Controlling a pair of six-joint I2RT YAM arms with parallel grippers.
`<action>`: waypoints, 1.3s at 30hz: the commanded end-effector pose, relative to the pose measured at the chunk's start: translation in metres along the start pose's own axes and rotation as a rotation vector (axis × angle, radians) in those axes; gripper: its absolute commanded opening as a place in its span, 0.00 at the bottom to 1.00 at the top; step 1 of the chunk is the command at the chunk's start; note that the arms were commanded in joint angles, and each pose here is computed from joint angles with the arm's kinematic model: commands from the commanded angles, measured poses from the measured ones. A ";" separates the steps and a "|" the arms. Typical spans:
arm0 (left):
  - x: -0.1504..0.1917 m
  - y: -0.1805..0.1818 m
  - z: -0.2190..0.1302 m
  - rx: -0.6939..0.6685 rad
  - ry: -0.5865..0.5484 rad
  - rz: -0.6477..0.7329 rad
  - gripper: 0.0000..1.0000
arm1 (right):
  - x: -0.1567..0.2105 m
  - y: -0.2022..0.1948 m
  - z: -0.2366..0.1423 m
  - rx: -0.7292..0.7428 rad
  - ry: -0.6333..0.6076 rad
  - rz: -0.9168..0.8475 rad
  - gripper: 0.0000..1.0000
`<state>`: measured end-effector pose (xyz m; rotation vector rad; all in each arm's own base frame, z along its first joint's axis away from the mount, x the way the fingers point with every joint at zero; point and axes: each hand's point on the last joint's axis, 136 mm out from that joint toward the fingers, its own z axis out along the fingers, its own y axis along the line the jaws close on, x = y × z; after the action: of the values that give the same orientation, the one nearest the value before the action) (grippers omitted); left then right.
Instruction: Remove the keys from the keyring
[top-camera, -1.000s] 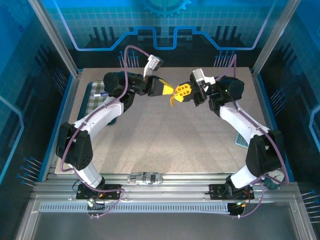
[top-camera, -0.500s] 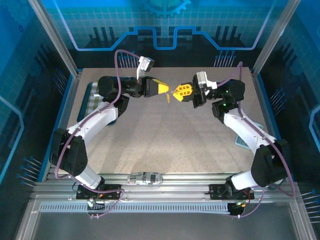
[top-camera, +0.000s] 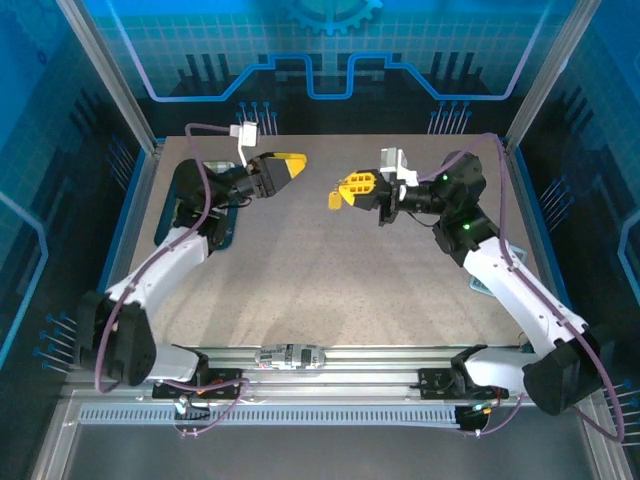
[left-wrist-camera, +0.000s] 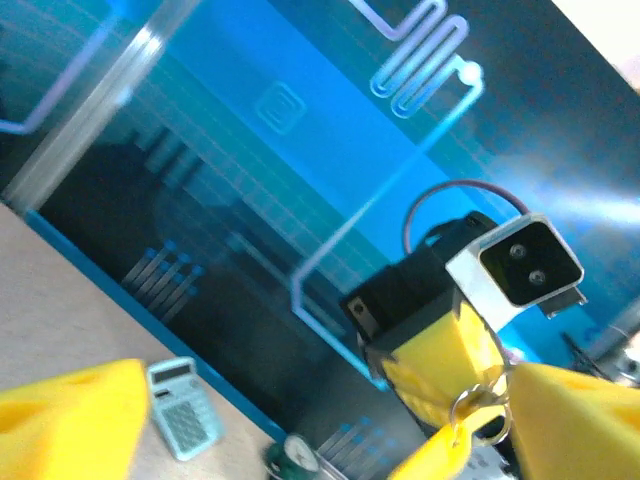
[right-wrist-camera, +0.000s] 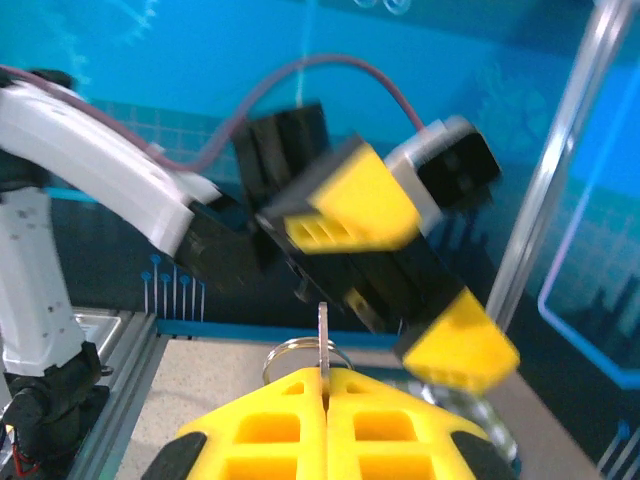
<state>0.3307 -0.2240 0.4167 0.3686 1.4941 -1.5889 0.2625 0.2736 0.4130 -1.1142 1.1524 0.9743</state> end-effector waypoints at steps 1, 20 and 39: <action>-0.011 0.025 -0.017 -0.273 -0.079 0.139 0.99 | 0.052 -0.017 0.002 0.127 0.159 0.160 0.00; 0.067 0.014 -0.007 -0.295 0.109 0.336 0.99 | 0.101 -0.016 0.012 0.252 0.301 0.299 0.00; 0.131 0.023 -0.002 -0.263 0.269 0.425 0.43 | 0.094 -0.013 0.007 0.310 0.310 0.311 0.00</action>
<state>0.2780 -0.2663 0.3119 0.6627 1.6834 -1.0384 0.2984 0.2794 0.3033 -0.8771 1.7452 0.8239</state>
